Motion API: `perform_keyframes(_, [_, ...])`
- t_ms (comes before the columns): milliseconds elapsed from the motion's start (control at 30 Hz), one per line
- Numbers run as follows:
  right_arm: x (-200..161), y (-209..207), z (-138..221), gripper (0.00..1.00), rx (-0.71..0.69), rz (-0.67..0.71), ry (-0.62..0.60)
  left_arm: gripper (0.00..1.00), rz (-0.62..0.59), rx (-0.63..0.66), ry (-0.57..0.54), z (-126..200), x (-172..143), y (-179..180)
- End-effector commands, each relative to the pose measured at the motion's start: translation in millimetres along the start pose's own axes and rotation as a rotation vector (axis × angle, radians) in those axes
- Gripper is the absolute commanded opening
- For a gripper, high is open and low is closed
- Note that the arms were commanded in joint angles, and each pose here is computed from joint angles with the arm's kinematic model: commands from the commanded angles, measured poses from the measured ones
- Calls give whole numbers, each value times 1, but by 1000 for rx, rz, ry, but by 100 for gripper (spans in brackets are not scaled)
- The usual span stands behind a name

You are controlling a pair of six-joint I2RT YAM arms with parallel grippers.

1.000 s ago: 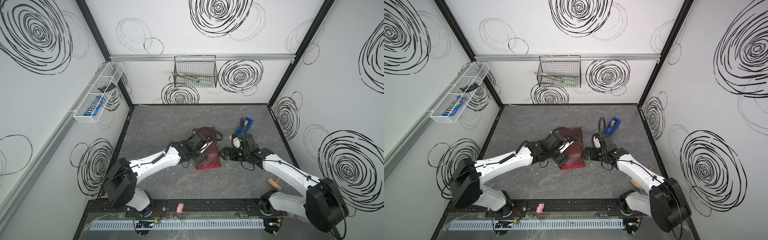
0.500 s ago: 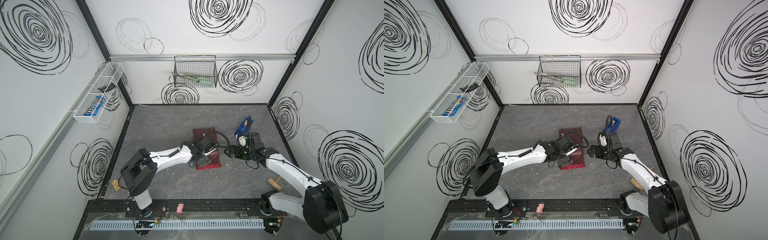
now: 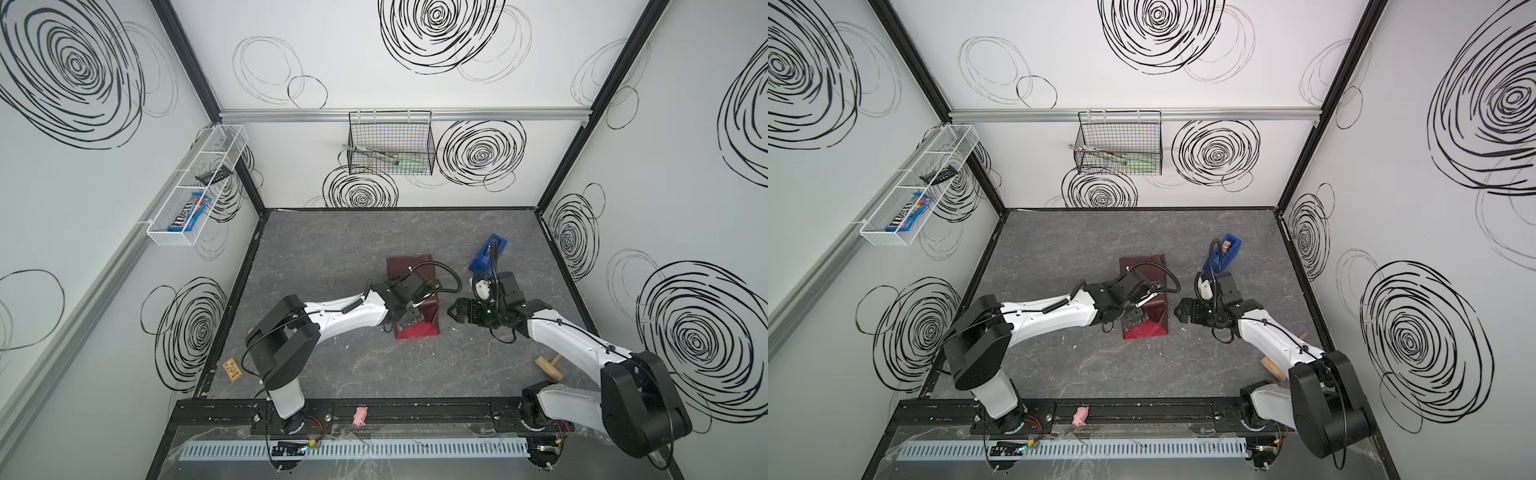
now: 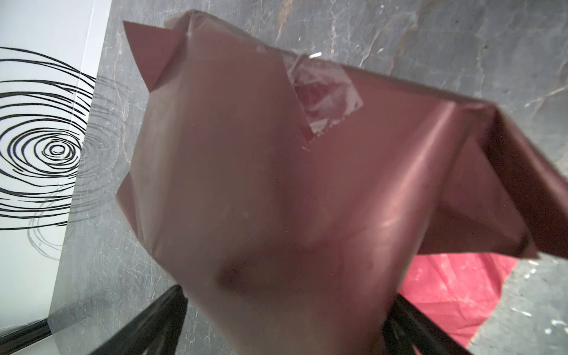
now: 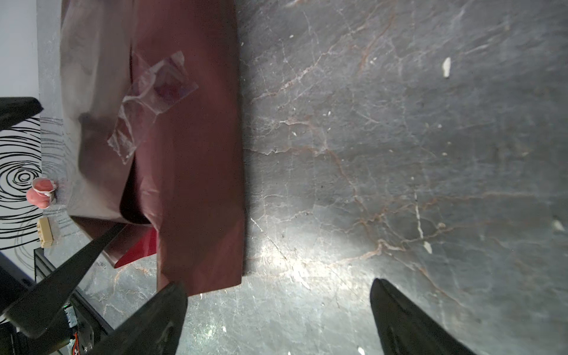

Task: Wrap a gift box in wrapping paper
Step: Fold the wrapping paper for the gift box.

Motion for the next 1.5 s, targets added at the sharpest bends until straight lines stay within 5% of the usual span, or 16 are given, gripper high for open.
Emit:
perform_keyframes(0, [0,-4,-5,97,-9,-10,-10,100,-24,35,-16,-4,11,1])
perform_keyframes(667, [1,-12,-7,97,-15,-31,-13,96,-158,45,-39,33,35,21])
perform_keyframes(1467, [-4,-20,-14,97,5,-37,17,96,-170,-55,4,-6,23,3])
Point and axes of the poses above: each gripper's point midway between its finger pads, its own z axis back along the fingers, its own y axis along the line the jaws close on, x = y × z, the point moved 7 cm from there along z, back along the fingers, and after that the axes turned 13 degrees about -z, right-handed, at the moved point
